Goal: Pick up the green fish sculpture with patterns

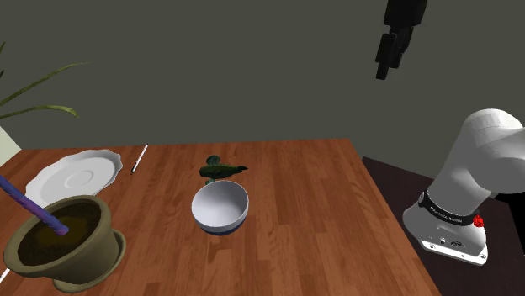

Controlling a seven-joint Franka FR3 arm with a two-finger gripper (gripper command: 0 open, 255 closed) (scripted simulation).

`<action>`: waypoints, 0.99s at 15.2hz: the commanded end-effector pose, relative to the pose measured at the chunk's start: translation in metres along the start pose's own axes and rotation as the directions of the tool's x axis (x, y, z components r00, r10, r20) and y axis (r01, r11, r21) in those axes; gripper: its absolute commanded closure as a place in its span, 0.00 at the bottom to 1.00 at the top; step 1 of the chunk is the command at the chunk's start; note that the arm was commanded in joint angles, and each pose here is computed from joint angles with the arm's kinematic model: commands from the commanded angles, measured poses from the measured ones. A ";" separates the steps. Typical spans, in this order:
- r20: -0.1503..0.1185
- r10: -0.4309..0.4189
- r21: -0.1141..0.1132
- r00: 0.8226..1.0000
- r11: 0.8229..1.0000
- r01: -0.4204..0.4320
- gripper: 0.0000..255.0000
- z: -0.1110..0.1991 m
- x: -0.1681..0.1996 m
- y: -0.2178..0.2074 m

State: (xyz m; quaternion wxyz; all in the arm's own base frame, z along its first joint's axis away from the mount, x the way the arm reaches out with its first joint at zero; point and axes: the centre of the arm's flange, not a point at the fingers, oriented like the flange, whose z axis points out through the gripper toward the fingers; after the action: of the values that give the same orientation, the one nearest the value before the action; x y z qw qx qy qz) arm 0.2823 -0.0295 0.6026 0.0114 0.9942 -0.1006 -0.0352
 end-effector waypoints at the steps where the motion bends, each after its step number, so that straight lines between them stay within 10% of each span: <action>1: 0.000 0.000 0.000 1.000 1.000 0.000 0.00 0.000 0.000 0.000; 15: -0.155 -0.286 -0.105 0.946 0.957 0.272 0.00 0.098 0.097 -0.105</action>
State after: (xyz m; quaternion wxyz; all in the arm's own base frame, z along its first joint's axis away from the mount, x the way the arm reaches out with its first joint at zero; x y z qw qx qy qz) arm 0.3823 0.0444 0.5028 0.0527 0.9974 0.0328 0.0365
